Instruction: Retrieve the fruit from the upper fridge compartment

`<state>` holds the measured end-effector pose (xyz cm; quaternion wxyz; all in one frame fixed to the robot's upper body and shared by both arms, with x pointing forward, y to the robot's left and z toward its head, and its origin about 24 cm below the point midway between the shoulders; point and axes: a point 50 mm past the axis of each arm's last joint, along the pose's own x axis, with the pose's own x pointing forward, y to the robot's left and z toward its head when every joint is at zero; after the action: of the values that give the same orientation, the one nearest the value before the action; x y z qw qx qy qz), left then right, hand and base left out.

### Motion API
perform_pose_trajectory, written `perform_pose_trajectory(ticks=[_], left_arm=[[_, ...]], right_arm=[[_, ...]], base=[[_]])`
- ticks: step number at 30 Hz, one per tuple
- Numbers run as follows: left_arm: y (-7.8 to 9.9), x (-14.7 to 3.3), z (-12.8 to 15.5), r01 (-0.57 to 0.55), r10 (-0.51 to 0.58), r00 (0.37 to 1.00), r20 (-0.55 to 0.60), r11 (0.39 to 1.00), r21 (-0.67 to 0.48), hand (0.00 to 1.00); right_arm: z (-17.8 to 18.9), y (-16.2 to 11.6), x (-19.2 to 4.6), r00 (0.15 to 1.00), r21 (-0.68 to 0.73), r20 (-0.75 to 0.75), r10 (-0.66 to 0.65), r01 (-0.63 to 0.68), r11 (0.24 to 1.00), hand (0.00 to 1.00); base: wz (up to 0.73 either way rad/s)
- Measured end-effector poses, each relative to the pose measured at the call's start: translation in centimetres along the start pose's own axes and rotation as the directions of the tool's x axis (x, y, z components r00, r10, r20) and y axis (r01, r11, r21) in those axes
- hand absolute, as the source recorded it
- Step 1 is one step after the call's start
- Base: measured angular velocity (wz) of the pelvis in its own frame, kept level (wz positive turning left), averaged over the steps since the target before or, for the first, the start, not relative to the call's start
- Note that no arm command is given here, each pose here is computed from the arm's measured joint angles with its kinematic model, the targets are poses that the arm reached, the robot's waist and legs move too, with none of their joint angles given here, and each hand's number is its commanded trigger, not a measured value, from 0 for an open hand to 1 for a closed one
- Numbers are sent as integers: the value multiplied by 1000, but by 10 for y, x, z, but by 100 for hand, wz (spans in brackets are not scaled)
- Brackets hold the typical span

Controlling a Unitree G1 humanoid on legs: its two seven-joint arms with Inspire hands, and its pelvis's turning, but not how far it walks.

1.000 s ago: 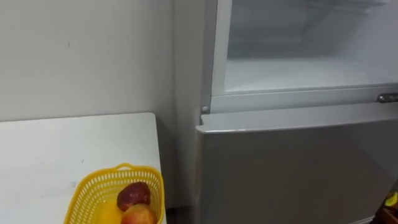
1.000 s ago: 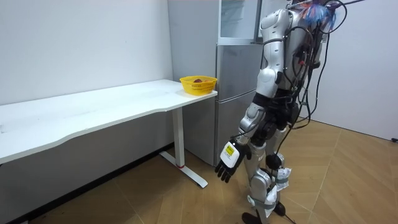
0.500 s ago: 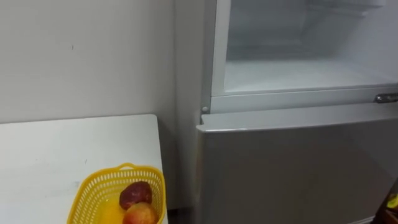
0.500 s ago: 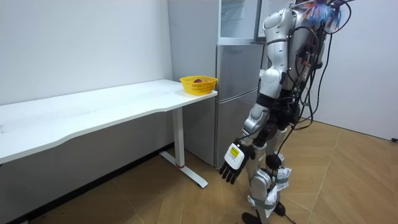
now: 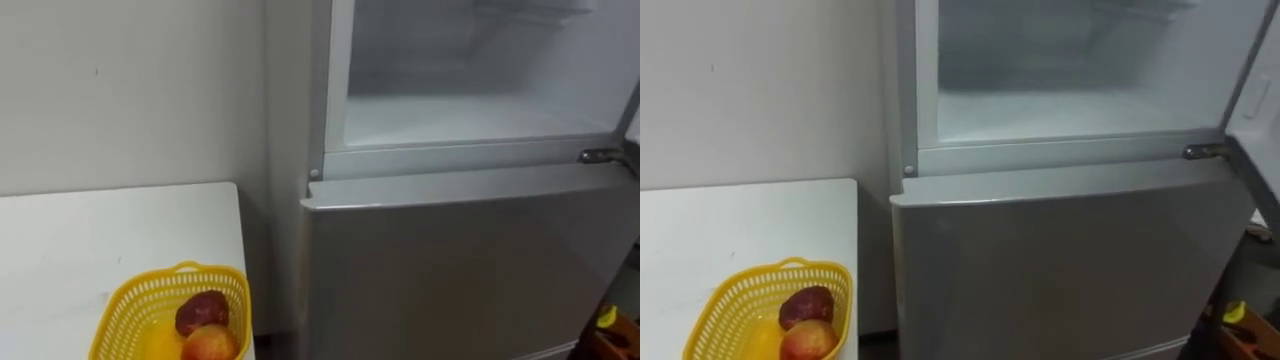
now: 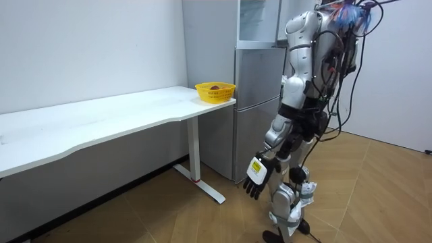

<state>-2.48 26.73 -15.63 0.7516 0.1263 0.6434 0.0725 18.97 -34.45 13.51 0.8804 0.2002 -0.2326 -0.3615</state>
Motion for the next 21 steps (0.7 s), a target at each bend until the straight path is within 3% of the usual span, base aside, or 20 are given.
perform_pose_trajectory(ticks=[8, 21], left_arm=[[10, 0, -3, -29, 29, 999, -31, 999, 16, 0], [18, -1, -9, -71, 73, 994, -80, 997, 30, 0]], right_arm=[[-11, 30, -2, 925, -125, -107, 364, -375, 918, 0], [-29, 44, -15, 776, -124, -264, 573, -617, 778, 0]], base=[[9], [6]])
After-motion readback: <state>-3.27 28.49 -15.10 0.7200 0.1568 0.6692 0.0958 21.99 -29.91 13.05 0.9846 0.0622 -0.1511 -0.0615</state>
